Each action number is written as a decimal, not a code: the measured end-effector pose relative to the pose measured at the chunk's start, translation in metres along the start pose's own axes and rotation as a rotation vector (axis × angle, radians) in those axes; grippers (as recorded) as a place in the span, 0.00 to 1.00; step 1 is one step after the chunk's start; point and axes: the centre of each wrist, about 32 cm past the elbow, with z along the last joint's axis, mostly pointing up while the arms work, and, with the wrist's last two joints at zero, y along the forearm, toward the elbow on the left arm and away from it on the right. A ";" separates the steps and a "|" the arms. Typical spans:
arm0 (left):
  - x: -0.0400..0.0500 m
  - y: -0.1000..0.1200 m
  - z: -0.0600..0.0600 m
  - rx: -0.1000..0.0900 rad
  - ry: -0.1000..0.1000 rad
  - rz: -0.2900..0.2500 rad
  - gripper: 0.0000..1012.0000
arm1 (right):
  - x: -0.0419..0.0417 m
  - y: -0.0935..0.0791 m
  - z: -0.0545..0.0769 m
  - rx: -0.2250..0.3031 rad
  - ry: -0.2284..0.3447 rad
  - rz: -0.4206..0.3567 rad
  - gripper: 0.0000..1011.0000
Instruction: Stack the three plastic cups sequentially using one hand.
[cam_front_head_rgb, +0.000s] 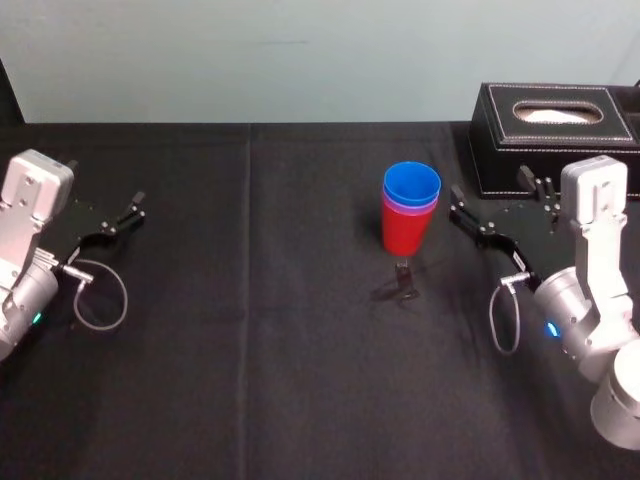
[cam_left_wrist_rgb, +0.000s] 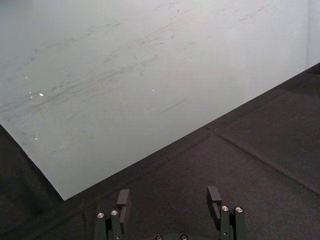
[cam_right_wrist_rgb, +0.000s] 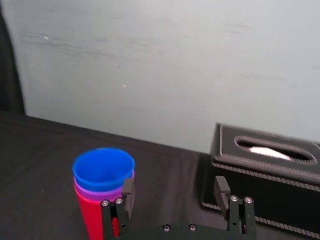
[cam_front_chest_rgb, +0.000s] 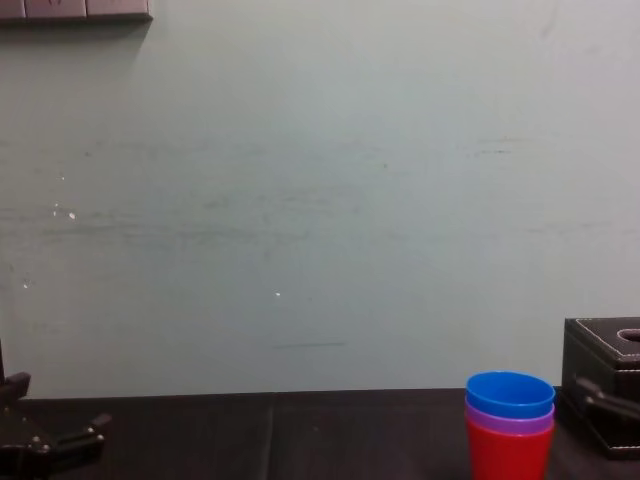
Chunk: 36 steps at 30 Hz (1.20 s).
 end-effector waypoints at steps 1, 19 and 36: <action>0.0000 0.000 0.000 0.000 0.000 0.000 0.99 | -0.0038 -0.003 -0.004 -0.011 0.005 -0.018 0.99; 0.0000 0.000 0.000 0.000 0.000 0.000 0.99 | -0.0168 -0.010 -0.030 -0.072 0.038 -0.057 0.99; 0.0000 0.000 0.000 0.000 0.000 0.000 0.99 | -0.0176 -0.009 -0.029 -0.068 0.038 -0.054 0.99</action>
